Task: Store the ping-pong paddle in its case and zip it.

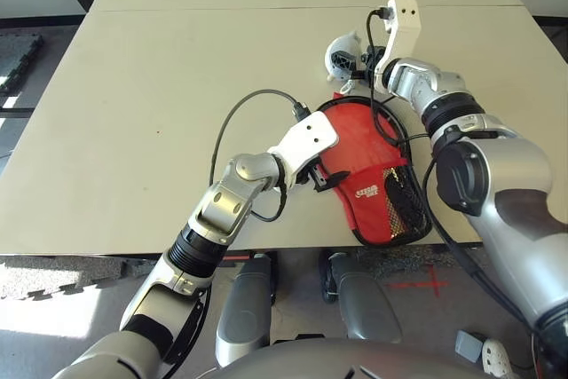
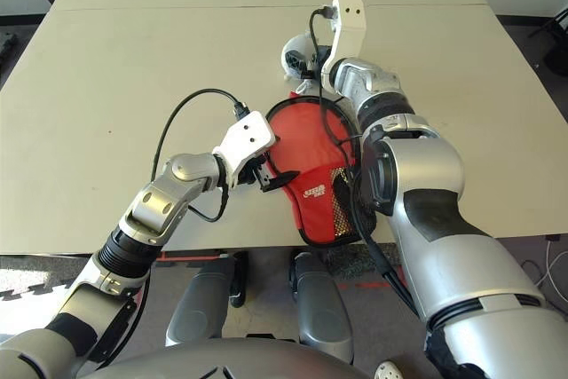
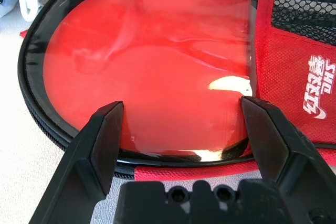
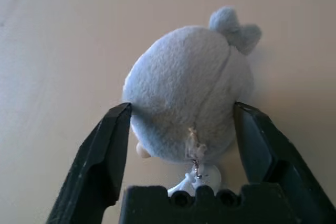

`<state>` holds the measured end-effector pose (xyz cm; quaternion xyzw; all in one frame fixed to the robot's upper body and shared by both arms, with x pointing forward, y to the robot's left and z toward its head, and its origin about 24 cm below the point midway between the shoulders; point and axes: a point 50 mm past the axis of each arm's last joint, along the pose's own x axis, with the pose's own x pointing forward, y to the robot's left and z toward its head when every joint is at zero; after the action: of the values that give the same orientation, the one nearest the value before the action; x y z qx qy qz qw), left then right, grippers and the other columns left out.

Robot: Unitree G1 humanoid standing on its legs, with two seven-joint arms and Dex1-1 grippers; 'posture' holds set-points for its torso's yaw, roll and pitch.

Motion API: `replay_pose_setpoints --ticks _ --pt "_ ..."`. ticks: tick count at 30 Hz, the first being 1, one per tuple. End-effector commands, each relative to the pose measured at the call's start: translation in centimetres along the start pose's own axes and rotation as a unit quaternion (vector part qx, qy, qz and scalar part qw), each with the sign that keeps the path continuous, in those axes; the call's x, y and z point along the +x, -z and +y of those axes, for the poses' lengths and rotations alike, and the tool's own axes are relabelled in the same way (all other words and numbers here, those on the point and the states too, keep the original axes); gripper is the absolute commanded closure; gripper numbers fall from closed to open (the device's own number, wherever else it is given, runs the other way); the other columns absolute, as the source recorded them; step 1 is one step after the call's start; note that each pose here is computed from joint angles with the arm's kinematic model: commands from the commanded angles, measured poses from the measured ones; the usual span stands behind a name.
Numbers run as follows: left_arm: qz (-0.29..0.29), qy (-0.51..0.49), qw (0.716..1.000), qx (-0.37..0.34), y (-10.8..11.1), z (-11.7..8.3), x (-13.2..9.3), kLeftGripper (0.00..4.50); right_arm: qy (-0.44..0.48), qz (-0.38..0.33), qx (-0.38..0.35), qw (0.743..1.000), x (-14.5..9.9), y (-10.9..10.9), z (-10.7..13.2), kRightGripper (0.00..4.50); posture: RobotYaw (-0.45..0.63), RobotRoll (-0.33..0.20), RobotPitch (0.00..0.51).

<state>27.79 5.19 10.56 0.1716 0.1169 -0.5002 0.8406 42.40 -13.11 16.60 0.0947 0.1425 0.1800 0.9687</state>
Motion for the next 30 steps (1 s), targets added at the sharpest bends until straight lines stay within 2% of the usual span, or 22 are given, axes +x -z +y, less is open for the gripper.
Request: replay_pose_setpoints --ticks 1,8,21,30 --pt "0.051 0.033 0.998 -0.032 2.3 -1.6 0.8 0.00 0.027 0.004 0.003 1.000 0.0 0.6 -0.4 1.74 0.14 0.000 0.223" --pt "0.050 0.036 0.998 -0.032 2.2 -1.7 0.9 0.00 0.068 -0.012 0.003 0.998 -0.6 0.0 -2.1 4.39 0.13 0.000 0.216" --pt "0.046 0.044 0.998 -0.026 2.0 -1.7 1.6 0.00 0.136 -0.037 -0.042 0.989 -4.0 -2.3 -7.5 4.45 0.09 0.000 0.203" --pt "0.043 0.048 0.998 -0.022 2.1 -1.6 2.0 0.00 0.174 -0.030 -0.073 0.982 -7.8 -3.7 -12.0 4.45 0.07 0.000 0.191"
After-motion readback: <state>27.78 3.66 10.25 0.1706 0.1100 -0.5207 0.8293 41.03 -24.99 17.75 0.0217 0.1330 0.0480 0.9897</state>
